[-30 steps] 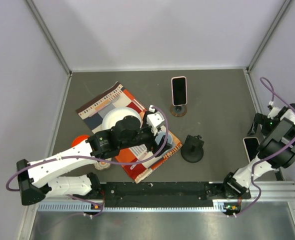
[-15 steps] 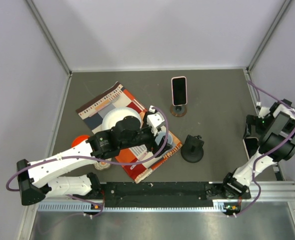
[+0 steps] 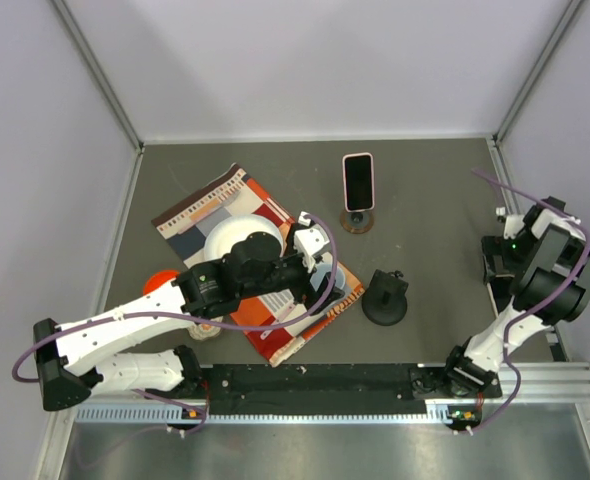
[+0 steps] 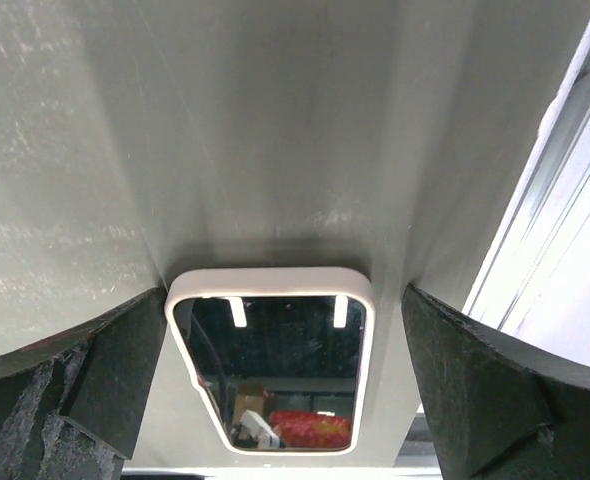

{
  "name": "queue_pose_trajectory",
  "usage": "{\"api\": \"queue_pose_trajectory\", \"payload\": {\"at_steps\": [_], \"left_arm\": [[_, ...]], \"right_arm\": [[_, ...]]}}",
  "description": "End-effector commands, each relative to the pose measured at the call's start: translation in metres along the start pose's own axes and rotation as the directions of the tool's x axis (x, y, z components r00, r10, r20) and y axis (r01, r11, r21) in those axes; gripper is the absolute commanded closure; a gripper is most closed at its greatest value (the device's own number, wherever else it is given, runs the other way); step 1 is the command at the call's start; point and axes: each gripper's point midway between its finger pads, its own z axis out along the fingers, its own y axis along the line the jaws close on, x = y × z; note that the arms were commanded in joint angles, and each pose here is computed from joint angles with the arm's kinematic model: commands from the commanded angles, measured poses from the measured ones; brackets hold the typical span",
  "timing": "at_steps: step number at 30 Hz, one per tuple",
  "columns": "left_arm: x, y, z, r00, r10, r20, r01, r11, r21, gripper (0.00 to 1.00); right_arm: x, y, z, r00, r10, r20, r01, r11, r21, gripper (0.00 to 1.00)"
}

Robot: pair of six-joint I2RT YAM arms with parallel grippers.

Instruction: Place the phone on the phone stand

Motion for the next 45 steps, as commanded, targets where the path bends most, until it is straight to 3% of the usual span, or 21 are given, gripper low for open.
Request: {"api": "queue_pose_trajectory", "payload": {"at_steps": [1,5,6,8,13,14,18,23,31,37,42,45], "left_arm": [[-0.019,-0.005,-0.004,0.997,0.014,0.076,-0.016,1.000,0.021,0.01],[-0.019,-0.005,-0.004,0.997,0.014,0.076,-0.016,1.000,0.024,0.01],[-0.019,-0.006,-0.004,0.997,0.014,0.076,-0.016,1.000,0.025,0.01],[-0.019,-0.005,-0.004,0.997,0.014,0.074,-0.016,1.000,0.025,0.01],[-0.019,-0.005,-0.004,0.997,0.017,0.073,-0.019,1.000,0.019,0.01],[-0.018,-0.005,-0.003,0.997,0.017,0.071,-0.019,1.000,0.022,0.01],[-0.018,-0.002,-0.003,0.997,0.022,0.069,-0.022,1.000,0.007,0.01],[-0.016,0.000,-0.001,0.998,0.027,0.061,-0.027,1.000,-0.003,0.01],[-0.007,0.009,0.006,0.999,0.044,0.032,-0.043,0.998,-0.043,0.02],[0.001,0.011,0.012,0.999,0.046,0.008,-0.045,0.998,-0.051,0.02],[0.004,0.020,0.013,0.999,0.046,0.000,-0.046,0.994,-0.097,0.03],[0.003,0.020,0.014,0.999,0.048,0.009,-0.047,0.994,-0.098,0.03]], "right_arm": [[0.019,0.013,-0.005,0.999,-0.008,-0.044,0.007,1.000,-0.025,0.01],[0.031,0.022,-0.002,0.998,-0.041,-0.056,0.038,0.998,-0.050,0.06],[0.031,0.023,-0.001,0.997,-0.059,-0.051,0.056,0.997,-0.058,0.17],[0.033,0.024,0.000,0.996,-0.063,-0.057,0.060,0.996,-0.066,0.26],[0.020,0.027,0.005,0.996,-0.060,-0.059,0.056,0.996,-0.075,0.67],[0.009,0.029,0.003,0.998,-0.058,-0.031,0.055,0.995,-0.088,0.70],[-0.024,0.034,0.000,0.998,-0.069,0.003,0.069,0.995,-0.072,1.00],[-0.080,0.052,0.000,0.999,0.005,0.047,-0.002,0.998,-0.065,1.00],[-0.121,0.096,-0.005,0.997,0.055,0.060,-0.052,0.998,-0.038,1.00],[-0.150,0.118,-0.047,0.969,0.016,0.246,-0.009,0.999,-0.030,1.00],[-0.171,0.127,-0.096,0.864,0.059,0.501,-0.037,0.998,-0.055,1.00],[-0.172,0.137,-0.102,0.809,0.089,0.581,-0.043,0.995,-0.093,1.00]]}}
